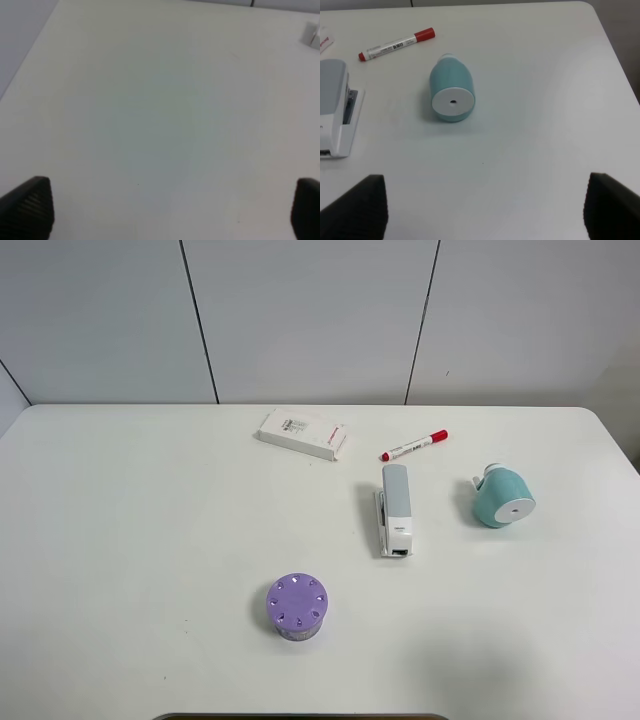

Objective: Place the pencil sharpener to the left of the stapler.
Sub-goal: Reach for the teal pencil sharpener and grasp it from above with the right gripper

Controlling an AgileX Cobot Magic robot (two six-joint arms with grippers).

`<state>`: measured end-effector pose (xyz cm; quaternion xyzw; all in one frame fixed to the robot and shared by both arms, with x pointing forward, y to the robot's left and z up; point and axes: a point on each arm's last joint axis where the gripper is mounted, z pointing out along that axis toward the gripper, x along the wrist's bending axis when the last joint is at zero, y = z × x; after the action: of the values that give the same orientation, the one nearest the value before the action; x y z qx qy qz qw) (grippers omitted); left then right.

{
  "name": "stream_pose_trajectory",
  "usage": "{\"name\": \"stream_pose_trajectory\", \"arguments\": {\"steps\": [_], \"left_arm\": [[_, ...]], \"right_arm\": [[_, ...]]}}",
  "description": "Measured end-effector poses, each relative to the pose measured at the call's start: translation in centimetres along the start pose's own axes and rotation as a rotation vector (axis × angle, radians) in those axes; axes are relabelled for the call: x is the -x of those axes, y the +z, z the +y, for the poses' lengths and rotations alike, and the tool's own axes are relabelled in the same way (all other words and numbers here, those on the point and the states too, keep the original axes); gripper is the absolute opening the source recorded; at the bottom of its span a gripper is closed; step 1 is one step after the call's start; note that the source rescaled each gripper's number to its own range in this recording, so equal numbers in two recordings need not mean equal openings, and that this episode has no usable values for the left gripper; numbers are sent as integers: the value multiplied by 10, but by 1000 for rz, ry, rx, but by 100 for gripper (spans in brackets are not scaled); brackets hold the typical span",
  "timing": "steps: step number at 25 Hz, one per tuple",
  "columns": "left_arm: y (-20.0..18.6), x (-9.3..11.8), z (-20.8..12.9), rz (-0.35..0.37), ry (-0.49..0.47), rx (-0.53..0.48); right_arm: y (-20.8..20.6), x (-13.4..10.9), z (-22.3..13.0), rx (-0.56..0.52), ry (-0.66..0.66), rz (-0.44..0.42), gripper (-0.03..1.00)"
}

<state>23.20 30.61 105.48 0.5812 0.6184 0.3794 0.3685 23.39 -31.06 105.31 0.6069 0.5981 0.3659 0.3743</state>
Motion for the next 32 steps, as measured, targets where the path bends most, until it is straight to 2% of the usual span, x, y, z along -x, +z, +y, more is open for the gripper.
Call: {"name": "stream_pose_trajectory", "arguments": {"steps": [20,25,32], "left_arm": [[0,0,0,0,0,0],[0,0,0,0,0,0],[0,0,0,0,0,0]], "right_arm": [[0,0,0,-2,0,0,61],[10,-3,9,-79,-4,4,61],[23,-6,43,-186,-17,-2,61]]}}
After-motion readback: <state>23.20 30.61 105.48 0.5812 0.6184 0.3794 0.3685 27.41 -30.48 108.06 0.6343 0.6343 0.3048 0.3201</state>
